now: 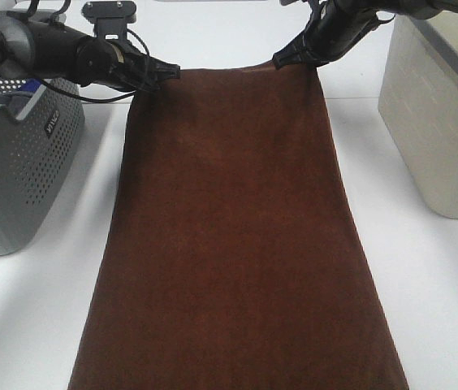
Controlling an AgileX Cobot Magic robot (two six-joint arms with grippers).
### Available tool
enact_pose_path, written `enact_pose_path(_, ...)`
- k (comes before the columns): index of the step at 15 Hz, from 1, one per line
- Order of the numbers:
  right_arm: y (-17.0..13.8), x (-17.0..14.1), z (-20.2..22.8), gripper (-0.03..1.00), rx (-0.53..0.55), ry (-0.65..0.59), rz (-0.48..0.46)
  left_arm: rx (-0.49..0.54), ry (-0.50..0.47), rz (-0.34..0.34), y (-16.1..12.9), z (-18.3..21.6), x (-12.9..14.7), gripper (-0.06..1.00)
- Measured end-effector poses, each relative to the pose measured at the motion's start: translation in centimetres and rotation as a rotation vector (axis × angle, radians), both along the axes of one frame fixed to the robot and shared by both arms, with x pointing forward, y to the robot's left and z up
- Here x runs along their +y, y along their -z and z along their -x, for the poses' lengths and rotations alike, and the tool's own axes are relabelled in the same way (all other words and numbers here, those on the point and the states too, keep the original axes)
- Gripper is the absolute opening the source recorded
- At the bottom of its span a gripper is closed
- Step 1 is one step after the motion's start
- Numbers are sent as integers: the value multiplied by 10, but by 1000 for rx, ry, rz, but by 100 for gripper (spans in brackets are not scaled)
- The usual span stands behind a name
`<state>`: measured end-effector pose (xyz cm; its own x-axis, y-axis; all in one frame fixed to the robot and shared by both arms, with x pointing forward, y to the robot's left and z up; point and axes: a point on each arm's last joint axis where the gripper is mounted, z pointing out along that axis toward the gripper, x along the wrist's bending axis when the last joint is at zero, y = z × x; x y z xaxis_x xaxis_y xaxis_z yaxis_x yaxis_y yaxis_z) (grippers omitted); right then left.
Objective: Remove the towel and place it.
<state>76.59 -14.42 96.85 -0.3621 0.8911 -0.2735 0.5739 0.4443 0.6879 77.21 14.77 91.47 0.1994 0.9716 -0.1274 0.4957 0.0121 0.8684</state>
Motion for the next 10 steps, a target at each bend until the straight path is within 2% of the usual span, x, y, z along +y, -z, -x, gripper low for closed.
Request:
enact_pose_path(3,6,-6,-9,0,-64,-6,-23,-118,34,10,-5,-8,-1,1)
enact_pose_path(7,31,-4,-19,0,-125,-44,-16,-180,24,16,4,-29,3,1)
enact_pose_path(10,46,-8,-26,0,-166,-48,-38,-199,30,24,23,-37,1,1)
